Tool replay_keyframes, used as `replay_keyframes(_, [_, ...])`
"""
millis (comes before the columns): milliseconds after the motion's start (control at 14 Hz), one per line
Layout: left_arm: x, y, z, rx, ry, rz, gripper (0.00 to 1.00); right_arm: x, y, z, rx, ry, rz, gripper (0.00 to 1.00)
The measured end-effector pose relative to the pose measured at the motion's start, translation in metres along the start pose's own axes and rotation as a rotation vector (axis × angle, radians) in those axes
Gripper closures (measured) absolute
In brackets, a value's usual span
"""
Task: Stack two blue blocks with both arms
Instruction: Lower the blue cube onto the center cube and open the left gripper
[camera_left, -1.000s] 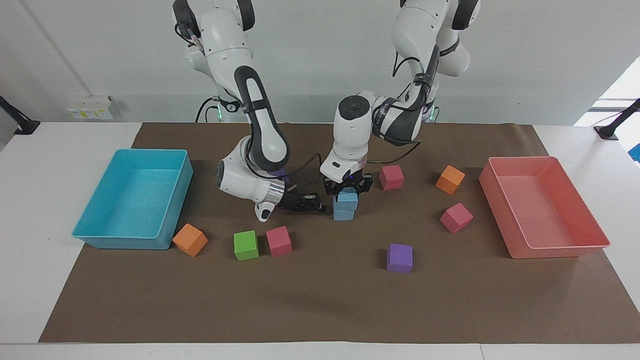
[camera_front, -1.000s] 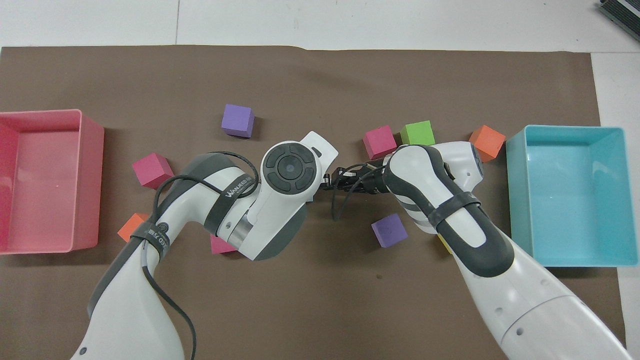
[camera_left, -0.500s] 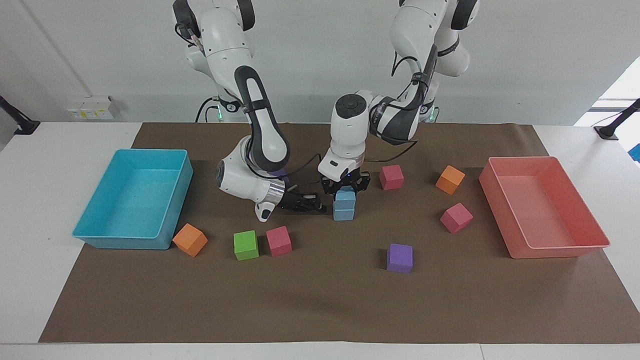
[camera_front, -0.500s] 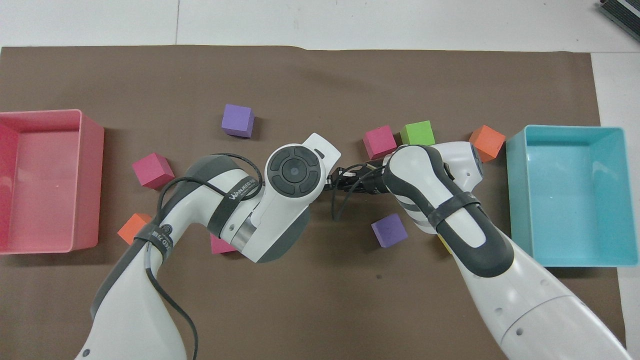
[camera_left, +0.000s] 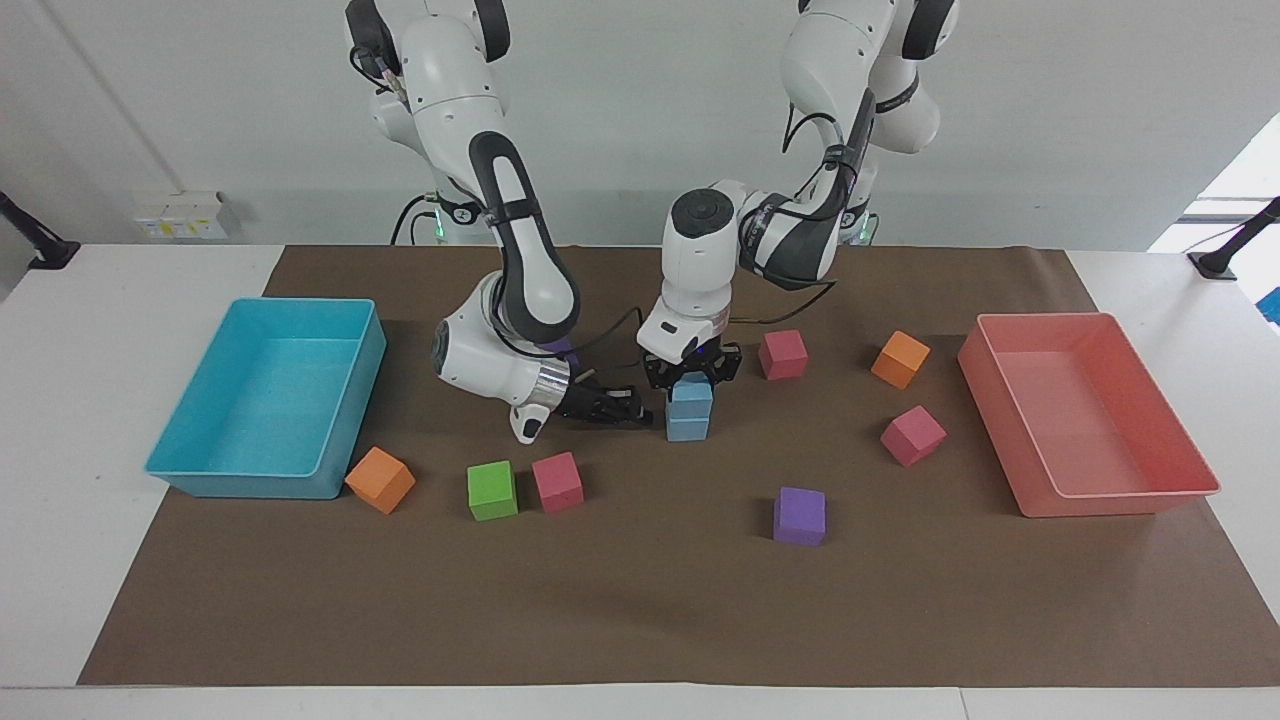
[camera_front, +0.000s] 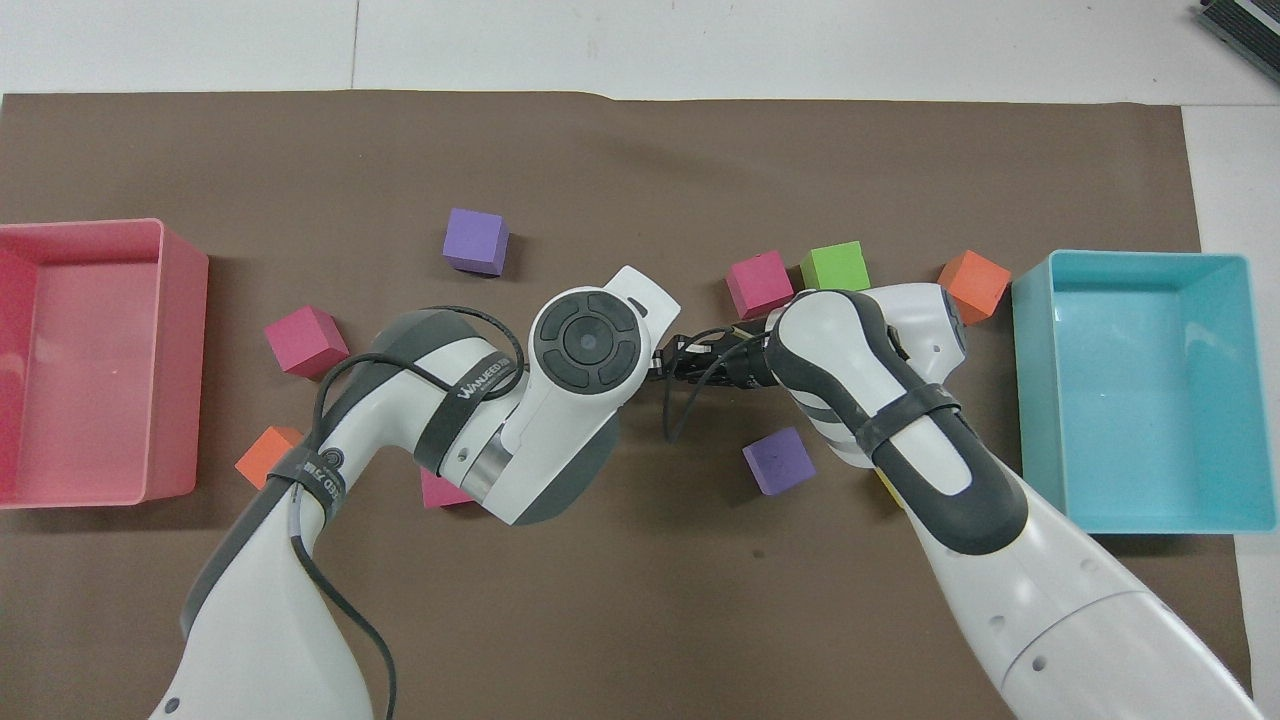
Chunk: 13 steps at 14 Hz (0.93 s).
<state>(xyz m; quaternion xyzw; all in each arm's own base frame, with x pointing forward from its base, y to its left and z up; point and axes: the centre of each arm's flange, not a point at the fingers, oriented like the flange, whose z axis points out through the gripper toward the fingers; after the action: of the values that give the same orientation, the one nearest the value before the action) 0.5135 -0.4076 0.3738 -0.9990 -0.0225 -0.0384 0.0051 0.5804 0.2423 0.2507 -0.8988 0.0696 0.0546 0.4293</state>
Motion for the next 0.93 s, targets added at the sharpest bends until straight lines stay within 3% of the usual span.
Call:
replay_keyframes(143, [0.0,0.0,0.0,0.0,0.0,-0.001,0.4,0.0,0.0,0.0,0.0,0.0,0.0,0.99])
replay_keyframes(357, [0.0,0.0,0.0,0.0,0.0,-0.002,0.29,0.0,0.0,0.0,0.0,0.0,0.0,0.99])
replay_keyframes(429, [0.0,0.0,0.0,0.0,0.0,-0.002,0.2,0.0,0.0,0.0,0.0,0.0,0.0,0.99])
replay_keyframes(500, [0.001,-0.001,0.0,0.0,0.001,-0.003,0.2,0.0,0.0,0.0,0.0,0.0,0.0,0.99])
replay_keyframes(643, [0.001,-0.001,0.0,0.0,0.002,-0.005,0.07,0.0,0.0,0.0,0.0,0.0,0.0,0.99])
replay_keyframes(929, [0.016,-0.016,-0.016,-0.01,0.027,-0.028,0.0,-0.001,-0.001,0.002,0.0,-0.003,-0.003,0.99])
